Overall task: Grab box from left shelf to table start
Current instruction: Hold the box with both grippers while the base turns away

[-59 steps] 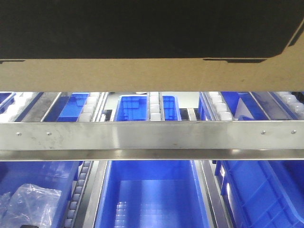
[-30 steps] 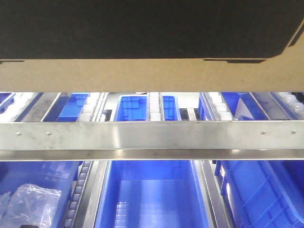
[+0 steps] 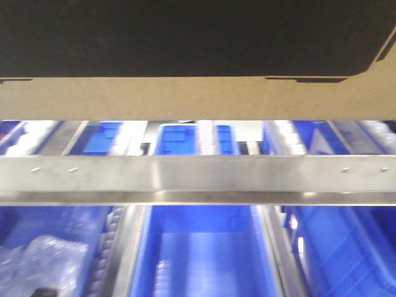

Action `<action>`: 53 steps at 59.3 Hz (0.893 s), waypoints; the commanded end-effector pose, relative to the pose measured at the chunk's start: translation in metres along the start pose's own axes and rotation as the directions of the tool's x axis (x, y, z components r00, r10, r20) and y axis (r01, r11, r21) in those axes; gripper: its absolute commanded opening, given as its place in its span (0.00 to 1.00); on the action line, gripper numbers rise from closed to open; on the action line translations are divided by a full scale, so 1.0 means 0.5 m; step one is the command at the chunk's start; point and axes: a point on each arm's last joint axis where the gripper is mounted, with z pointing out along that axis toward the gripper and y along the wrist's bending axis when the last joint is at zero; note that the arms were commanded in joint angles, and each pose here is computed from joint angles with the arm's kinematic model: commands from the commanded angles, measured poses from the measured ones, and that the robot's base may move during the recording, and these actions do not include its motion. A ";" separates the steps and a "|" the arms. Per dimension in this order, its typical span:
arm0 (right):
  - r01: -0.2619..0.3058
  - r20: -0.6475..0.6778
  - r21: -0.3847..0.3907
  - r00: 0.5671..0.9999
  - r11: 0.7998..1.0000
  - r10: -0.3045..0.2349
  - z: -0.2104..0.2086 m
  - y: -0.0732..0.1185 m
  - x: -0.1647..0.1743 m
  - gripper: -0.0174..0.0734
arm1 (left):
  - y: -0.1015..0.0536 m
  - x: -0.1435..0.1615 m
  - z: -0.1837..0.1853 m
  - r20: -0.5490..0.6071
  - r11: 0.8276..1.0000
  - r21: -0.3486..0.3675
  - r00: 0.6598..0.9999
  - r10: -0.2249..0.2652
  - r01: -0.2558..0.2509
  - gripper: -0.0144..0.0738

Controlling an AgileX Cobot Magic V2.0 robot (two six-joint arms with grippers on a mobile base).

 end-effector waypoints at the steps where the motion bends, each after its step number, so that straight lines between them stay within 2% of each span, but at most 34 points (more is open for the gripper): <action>1: 0.094 0.132 0.118 0.985 0.989 -0.109 0.002 -0.017 -0.037 0.25 | 0.003 -0.057 -0.037 0.269 1.000 -0.004 0.963 0.022 -0.022 0.07; 53: 0.094 0.132 0.118 0.985 0.989 -0.109 0.002 -0.017 -0.037 0.25 | 0.003 -0.057 -0.037 0.269 1.000 -0.004 0.963 0.022 -0.022 0.07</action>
